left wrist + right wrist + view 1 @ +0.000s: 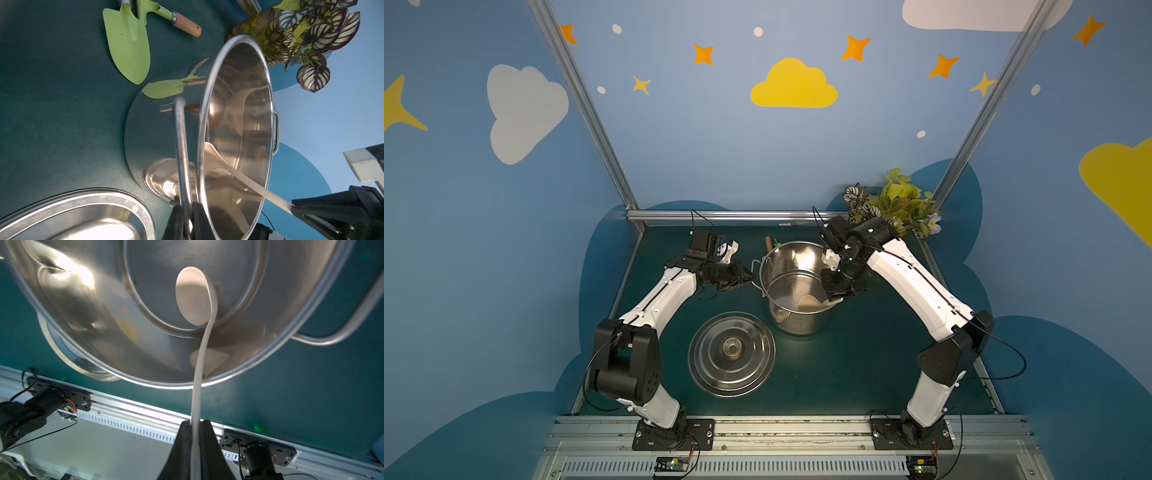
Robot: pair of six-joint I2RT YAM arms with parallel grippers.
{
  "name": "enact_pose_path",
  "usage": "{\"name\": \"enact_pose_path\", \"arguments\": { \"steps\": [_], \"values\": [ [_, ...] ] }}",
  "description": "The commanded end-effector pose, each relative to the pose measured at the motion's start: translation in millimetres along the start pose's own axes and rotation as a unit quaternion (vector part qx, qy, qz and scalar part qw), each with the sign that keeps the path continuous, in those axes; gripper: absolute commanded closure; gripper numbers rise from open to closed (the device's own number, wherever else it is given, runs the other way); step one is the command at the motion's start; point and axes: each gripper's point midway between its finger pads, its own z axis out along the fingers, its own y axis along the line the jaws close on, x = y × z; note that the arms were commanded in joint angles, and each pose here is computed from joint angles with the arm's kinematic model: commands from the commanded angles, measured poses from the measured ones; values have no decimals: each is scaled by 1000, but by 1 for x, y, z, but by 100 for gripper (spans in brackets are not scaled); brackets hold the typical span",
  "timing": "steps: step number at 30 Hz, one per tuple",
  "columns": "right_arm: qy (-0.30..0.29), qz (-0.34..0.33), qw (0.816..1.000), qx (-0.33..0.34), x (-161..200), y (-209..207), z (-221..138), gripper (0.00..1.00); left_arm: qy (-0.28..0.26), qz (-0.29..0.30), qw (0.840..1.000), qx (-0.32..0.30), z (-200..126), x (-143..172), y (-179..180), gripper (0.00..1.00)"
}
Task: Stir the soup with a spoon
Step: Stir the soup in the pan with a stick.
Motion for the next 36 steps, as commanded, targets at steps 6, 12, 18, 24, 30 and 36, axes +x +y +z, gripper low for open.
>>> {"name": "enact_pose_path", "arguments": {
  "steps": [6,12,18,24,30,36],
  "values": [
    [-23,46,998,44,-26,-44,-5,100,28,0,1000,-8,5,14,8,88],
    [-48,58,996,43,-66,-43,0,100,31,1,999,-9,6,14,10,88],
    [-82,50,995,9,-105,-17,0,100,33,1,999,-11,7,15,11,88],
    [-87,3,995,-51,-123,34,10,100,36,-2,999,-10,10,15,13,88],
    [-66,-26,991,-114,-113,79,16,100,35,-2,999,-9,10,15,13,88],
    [-37,-57,992,-109,-77,90,14,100,34,-1,999,-10,10,14,13,88]
  ]
}}
